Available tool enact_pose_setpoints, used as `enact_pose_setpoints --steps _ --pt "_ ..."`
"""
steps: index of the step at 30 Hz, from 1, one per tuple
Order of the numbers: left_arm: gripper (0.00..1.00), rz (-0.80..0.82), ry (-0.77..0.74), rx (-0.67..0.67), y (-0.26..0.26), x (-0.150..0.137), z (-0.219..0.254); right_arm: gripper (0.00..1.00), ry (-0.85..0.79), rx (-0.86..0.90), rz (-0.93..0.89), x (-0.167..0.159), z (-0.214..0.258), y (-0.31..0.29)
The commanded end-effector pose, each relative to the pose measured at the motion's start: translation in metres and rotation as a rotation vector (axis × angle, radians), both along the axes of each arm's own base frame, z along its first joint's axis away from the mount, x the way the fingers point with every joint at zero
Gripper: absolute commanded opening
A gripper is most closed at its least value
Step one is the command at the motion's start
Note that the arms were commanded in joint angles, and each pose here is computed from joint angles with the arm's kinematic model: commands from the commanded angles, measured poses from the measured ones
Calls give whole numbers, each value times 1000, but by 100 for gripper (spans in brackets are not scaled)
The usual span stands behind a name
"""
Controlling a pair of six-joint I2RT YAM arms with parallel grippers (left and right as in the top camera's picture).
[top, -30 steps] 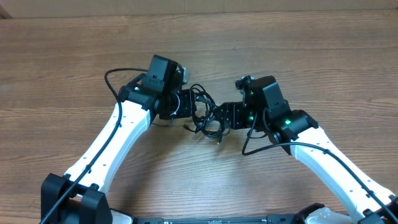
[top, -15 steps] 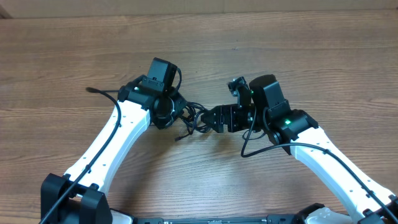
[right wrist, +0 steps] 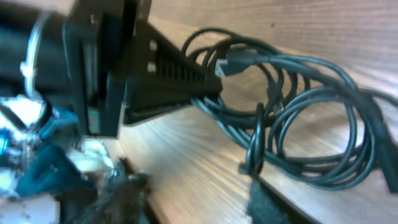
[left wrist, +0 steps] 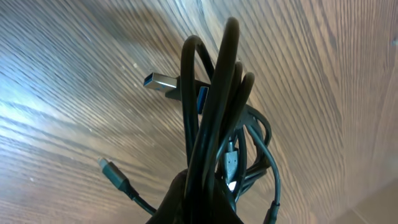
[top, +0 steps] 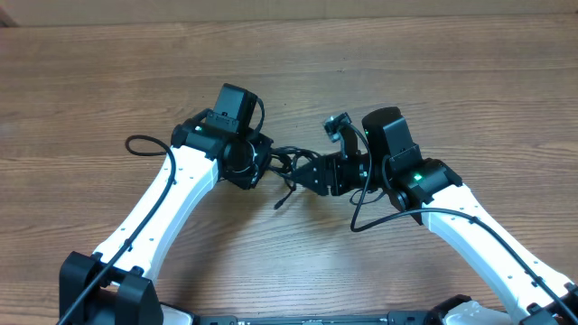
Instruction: Untangle cables
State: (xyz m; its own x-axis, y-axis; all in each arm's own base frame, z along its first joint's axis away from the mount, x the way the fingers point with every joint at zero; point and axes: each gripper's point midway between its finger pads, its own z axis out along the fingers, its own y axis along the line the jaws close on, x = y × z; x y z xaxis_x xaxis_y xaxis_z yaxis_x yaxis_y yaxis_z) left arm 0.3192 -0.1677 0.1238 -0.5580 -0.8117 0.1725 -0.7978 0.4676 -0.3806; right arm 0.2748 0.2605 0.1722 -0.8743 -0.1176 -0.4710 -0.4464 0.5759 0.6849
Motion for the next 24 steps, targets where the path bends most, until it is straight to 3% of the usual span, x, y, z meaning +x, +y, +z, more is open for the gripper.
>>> enact_pose_setpoints --steps 1,11,24 --pt "4 -21 -28 -101 -16 2 22 45 -42 -27 -31 10 5 -3" --pt "4 -102 -55 -207 -36 3 34 45 -47 -89 -86 17 -4 -12" --pt "5 -205 -122 -244 -46 6 42 43 -60 -117 -115 22 -7 -17"
